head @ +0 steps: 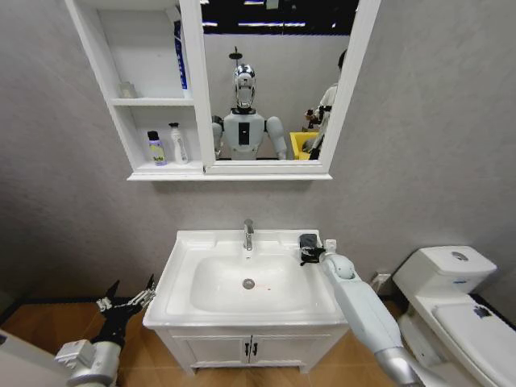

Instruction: Move facial cleanser and shampoo from washbasin to cabinet, then wipe washbasin with towel.

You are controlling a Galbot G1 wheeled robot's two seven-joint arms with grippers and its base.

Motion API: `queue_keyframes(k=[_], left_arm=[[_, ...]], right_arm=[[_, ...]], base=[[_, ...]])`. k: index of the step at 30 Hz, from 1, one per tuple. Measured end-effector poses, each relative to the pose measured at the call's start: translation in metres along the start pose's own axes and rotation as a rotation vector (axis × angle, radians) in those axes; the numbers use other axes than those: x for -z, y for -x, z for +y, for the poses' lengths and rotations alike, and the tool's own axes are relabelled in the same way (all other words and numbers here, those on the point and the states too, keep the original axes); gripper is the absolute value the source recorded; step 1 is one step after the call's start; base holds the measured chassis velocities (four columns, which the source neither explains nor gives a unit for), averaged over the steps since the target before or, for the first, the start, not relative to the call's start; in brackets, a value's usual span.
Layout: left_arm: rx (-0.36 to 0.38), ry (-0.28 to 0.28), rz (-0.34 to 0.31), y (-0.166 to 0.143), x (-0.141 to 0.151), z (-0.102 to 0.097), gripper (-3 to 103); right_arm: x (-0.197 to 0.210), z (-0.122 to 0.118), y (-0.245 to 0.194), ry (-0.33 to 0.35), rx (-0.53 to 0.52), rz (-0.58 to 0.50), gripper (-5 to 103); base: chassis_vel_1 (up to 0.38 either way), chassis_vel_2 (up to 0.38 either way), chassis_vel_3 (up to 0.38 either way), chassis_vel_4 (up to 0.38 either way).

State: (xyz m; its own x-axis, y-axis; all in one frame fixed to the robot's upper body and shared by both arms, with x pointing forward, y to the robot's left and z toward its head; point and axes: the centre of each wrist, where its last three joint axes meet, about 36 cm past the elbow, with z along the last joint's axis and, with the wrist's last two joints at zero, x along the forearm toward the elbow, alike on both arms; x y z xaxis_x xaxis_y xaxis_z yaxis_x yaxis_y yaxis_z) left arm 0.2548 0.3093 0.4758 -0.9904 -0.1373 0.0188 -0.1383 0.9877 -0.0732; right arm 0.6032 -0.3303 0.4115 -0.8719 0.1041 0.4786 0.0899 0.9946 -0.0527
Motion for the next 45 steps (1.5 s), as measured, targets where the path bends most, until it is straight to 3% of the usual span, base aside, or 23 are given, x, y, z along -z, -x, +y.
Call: queue_keyframes(k=[1,4,6,7,9,11,12,14,15,17,18,26,29,33,36,37,39,45], left_arm=[[0.000,0.000,0.000,0.000,0.000,0.000,100],[0.000,0.000,0.000,0.000,0.000,0.000,100],[0.000,0.000,0.000,0.000,0.000,0.000,100],[0.000,0.000,0.000,0.000,0.000,0.000,100],[0.000,0.000,0.000,0.000,0.000,0.000,100],[0.000,0.000,0.000,0.000,0.000,0.000,100],[0.000,0.000,0.000,0.000,0.000,0.000,100],[0.000,0.000,0.000,0.000,0.000,0.000,100],[0.000,0.000,0.000,0.000,0.000,0.000,100],[0.000,0.000,0.000,0.000,0.000,0.000,100],[0.000,0.000,0.000,0.000,0.000,0.000,100],[0.000,0.000,0.000,0.000,0.000,0.000,100],[0.000,0.000,0.000,0.000,0.000,0.000,100],[0.000,0.000,0.000,0.000,0.000,0.000,100],[0.000,0.000,0.000,0.000,0.000,0.000,100],[0.000,0.000,0.000,0.000,0.000,0.000,100],[0.000,0.000,0.000,0.000,0.000,0.000,100],[0.000,0.000,0.000,0.000,0.000,0.000,100]], right_arm=[[0.000,0.000,0.000,0.000,0.000,0.000,97],[-0.005,0.002,0.004,0.000,0.006,0.008,82],[-0.006,0.003,0.004,0.002,0.008,0.009,82],[-0.006,0.003,0.005,0.003,0.009,0.011,71],[-0.007,0.004,0.005,0.004,0.010,0.011,71],[-0.007,0.004,0.006,0.006,0.011,0.012,60],[-0.007,0.004,0.006,0.006,0.011,0.012,60],[-0.008,0.003,0.006,0.007,0.013,0.013,49],[-0.008,0.003,0.006,0.007,0.013,0.013,49],[-0.008,0.001,0.008,0.012,0.014,0.018,38],[-0.008,0.001,0.008,0.012,0.014,0.018,38],[-0.006,0.001,0.006,0.037,0.037,0.014,8],[-0.001,0.005,-0.002,0.040,0.051,0.000,7],[0.010,0.034,-0.039,0.035,0.088,-0.031,7],[0.005,0.079,-0.077,0.066,0.117,0.035,7],[0.005,0.079,-0.077,0.066,0.117,0.035,7],[-0.002,0.102,-0.092,0.104,0.144,0.119,7],[-0.029,0.103,-0.089,0.152,0.162,0.230,7]], base=[[0.000,0.000,0.000,0.000],[0.000,0.000,0.000,0.000],[0.000,0.000,0.000,0.000],[0.000,0.000,0.000,0.000],[0.000,0.000,0.000,0.000],[0.000,0.000,0.000,0.000],[0.000,0.000,0.000,0.000],[0.000,0.000,0.000,0.000],[0.000,0.000,0.000,0.000],[0.000,0.000,0.000,0.000],[0.000,0.000,0.000,0.000],[0.000,0.000,0.000,0.000],[0.000,0.000,0.000,0.000],[0.000,0.000,0.000,0.000],[0.000,0.000,0.000,0.000],[0.000,0.000,0.000,0.000],[0.000,0.000,0.000,0.000],[0.000,0.000,0.000,0.000]])
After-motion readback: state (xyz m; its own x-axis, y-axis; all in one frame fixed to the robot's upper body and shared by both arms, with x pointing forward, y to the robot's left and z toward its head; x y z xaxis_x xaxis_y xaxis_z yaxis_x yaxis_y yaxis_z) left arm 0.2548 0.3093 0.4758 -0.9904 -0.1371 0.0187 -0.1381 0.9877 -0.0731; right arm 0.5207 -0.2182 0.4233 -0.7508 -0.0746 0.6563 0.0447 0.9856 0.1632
